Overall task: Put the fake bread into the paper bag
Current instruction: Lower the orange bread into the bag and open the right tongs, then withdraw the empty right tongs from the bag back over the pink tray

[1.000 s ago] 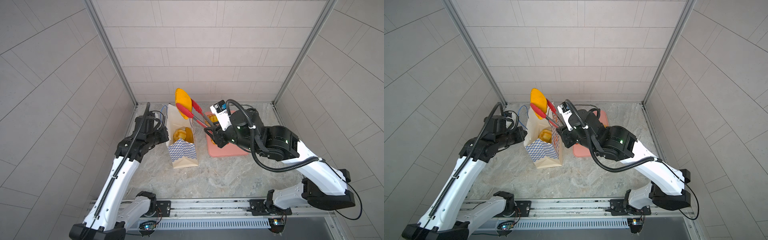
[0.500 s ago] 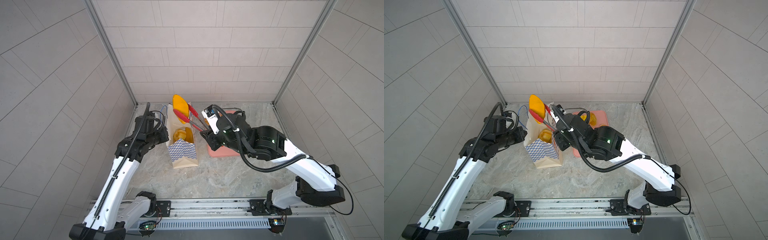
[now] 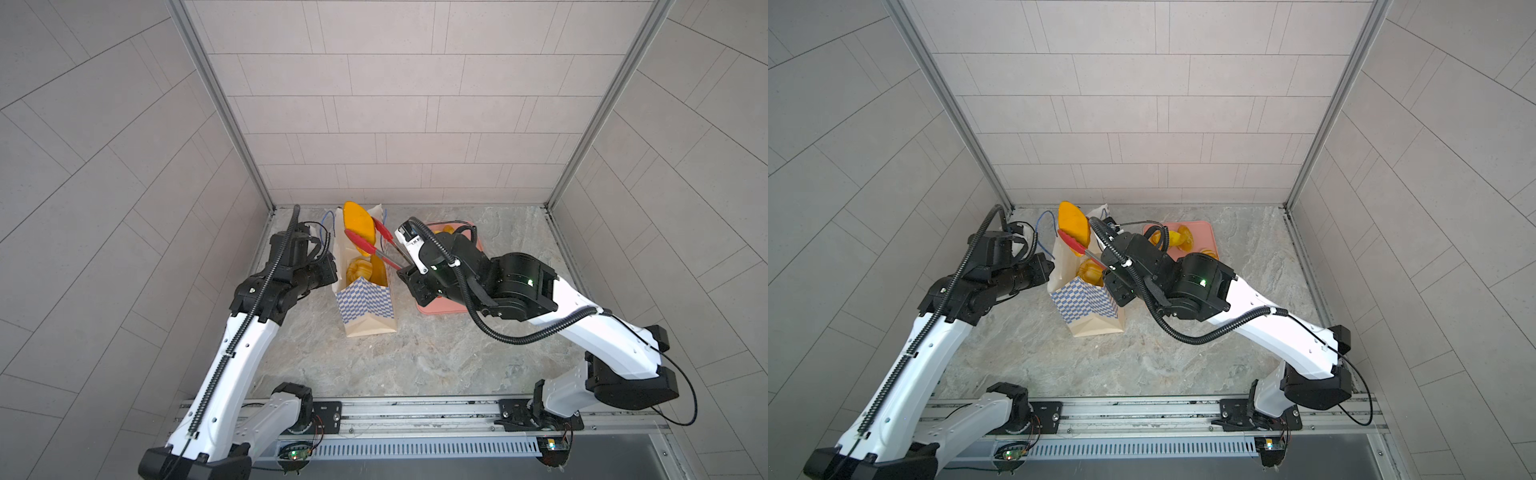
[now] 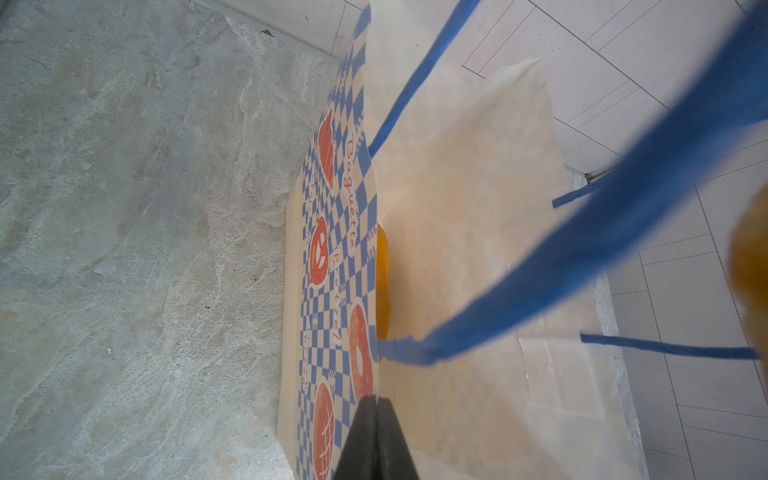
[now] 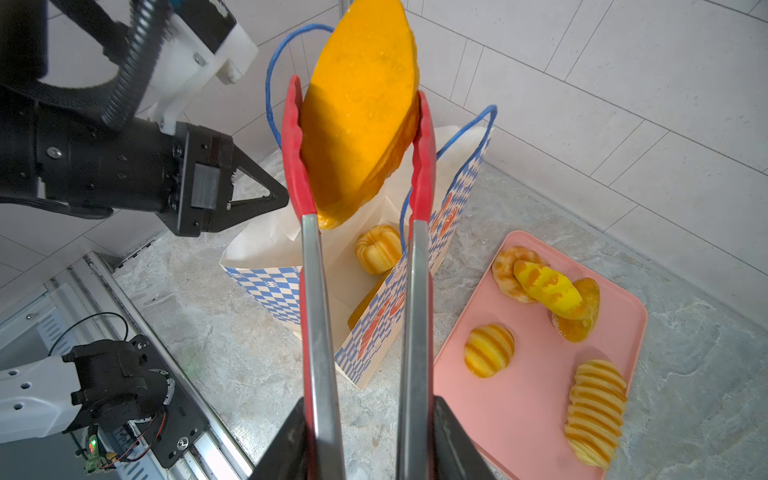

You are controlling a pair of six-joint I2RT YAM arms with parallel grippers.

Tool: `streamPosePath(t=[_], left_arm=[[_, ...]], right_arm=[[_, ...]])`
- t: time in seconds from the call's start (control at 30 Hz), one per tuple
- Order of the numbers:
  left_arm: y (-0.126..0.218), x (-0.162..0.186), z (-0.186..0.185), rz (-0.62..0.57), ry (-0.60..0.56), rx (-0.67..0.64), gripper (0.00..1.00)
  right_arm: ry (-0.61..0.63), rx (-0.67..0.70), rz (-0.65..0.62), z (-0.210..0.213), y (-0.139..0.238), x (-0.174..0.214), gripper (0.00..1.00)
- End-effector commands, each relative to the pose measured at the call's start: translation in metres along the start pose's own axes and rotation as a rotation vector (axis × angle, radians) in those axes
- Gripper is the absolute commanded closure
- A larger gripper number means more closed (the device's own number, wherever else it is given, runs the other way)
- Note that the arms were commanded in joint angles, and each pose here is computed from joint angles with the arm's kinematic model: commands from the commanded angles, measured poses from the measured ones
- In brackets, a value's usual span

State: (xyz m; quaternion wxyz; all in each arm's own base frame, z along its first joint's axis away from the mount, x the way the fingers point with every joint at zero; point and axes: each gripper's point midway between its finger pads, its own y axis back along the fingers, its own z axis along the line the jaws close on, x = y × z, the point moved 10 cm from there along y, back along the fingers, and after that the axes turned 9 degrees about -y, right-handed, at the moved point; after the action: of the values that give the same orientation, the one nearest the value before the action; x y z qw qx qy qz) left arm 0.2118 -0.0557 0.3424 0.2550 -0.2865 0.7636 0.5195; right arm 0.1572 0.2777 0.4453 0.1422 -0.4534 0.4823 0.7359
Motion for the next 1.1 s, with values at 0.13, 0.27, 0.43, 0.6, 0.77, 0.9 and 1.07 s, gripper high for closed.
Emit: streamPosePath(t=[0.13, 0.27, 0.43, 0.6, 0.77, 0.9, 1.07], left_arm=[[0.0024, 0.0008, -0.0002, -0.018, -0.001, 0.003, 0.93], [0.0024, 0.0010, -0.0002, -0.018, -0.001, 0.004, 0.93], [0.0028, 0.0009, -0.0002, -0.019, -0.001, 0.004, 0.93], [0.0026, 0.0016, 0.0001, -0.018, -0.001, 0.003, 0.93], [0.0027, 0.0017, 0.0001, -0.018, -0.001, 0.002, 0.93], [0.0023, 0.0021, 0.0005, -0.017, -0.001, 0.000, 0.93], [0.0014, 0.0018, 0.0006, -0.017, -0.002, -0.001, 0.93]], right_arm=[[0.014, 0.039, -0.021, 0.0003, 0.0010, -0.0041, 0.57], [0.020, 0.050, -0.013, 0.0004, -0.0021, -0.0023, 0.56], [0.021, 0.054, -0.014, -0.0003, -0.0024, -0.0014, 0.52], [0.020, 0.054, -0.019, -0.0011, -0.0010, -0.0012, 0.45], [0.017, 0.052, -0.025, -0.0015, 0.0004, -0.0020, 0.42], [0.016, 0.048, -0.025, -0.0015, 0.0009, -0.0020, 0.42], [0.016, 0.051, -0.035, -0.0028, 0.0035, -0.0028, 0.43]])
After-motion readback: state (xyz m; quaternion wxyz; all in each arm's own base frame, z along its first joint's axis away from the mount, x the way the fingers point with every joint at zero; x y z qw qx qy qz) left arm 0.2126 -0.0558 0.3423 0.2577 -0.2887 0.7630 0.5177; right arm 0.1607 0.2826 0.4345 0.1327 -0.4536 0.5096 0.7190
